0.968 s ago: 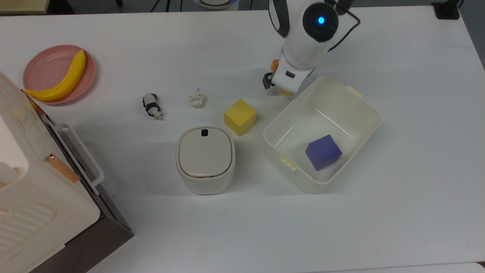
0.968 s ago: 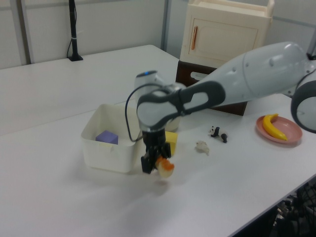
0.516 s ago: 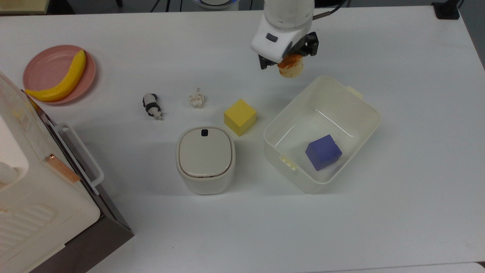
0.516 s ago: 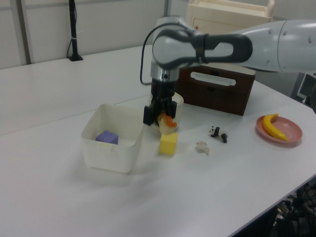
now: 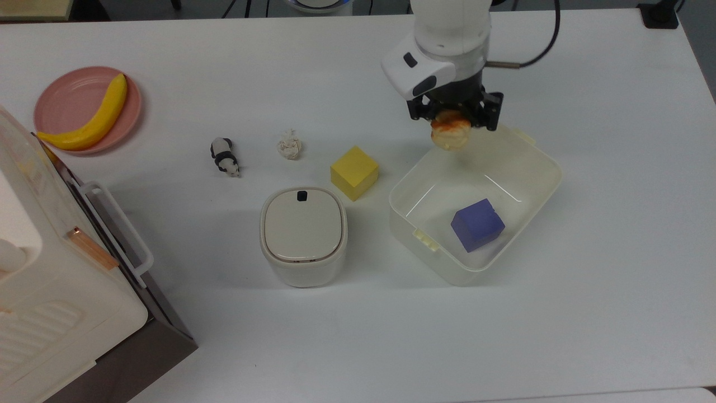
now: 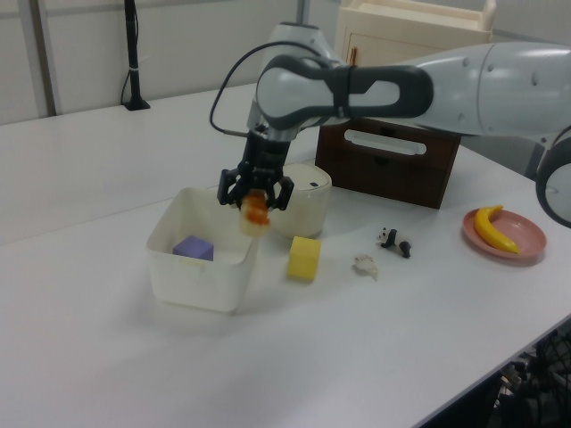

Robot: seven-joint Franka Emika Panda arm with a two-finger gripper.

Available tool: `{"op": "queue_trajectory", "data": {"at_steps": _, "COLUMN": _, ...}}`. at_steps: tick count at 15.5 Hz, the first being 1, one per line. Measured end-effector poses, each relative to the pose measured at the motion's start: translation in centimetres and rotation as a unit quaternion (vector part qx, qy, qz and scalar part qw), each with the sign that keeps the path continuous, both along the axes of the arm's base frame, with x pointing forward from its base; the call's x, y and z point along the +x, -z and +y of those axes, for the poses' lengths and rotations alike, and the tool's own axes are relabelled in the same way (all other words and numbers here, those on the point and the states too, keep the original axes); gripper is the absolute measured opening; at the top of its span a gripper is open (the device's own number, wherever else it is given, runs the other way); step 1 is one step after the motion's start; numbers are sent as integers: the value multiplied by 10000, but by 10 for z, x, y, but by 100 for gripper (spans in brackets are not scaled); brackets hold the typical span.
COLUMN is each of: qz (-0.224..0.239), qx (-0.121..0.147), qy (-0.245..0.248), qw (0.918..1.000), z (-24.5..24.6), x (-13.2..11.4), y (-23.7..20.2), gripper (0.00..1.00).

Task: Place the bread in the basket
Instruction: 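Lift the bread roll and carry it over the white basket, then lower the bread roll into the basket and open the gripper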

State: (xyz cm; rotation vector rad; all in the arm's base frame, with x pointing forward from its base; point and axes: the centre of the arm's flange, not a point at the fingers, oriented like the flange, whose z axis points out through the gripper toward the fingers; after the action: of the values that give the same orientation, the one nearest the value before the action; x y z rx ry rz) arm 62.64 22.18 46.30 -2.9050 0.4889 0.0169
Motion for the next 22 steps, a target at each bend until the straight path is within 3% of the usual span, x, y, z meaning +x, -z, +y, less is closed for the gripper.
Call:
{"op": "queue_trajectory", "data": {"at_steps": 3, "qz": 89, "qx": 14, "qy": 912, "qw": 9958, "z": 11, "x": 6, "y": 18, "gripper": 59}}
{"op": "queue_trajectory", "data": {"at_steps": 7, "qz": 106, "qx": 23, "qy": 1221, "qw": 9925, "z": 13, "x": 10, "y": 24, "gripper": 99}}
{"op": "queue_trajectory", "data": {"at_steps": 11, "qz": 52, "qx": 21, "qy": 1021, "qw": 9948, "z": 12, "x": 11, "y": 15, "gripper": 100}}
{"op": "queue_trajectory", "data": {"at_steps": 13, "qz": 236, "qx": -154, "qy": 346, "qw": 9990, "z": 9, "x": 2, "y": 11, "gripper": 100}}
{"op": "queue_trajectory", "data": {"at_steps": 16, "qz": 447, "qx": -447, "qy": -705, "qw": 9955, "z": -8, "x": -12, "y": -7, "gripper": 100}}
{"op": "queue_trajectory", "data": {"at_steps": 19, "qz": 534, "qx": -738, "qy": -1229, "qw": 9882, "z": -59, "x": -10, "y": -19, "gripper": 100}}
{"op": "queue_trajectory", "data": {"at_steps": 22, "qz": 472, "qx": -899, "qy": -1145, "qw": 9882, "z": -129, "x": 0, "y": -30, "gripper": 100}}
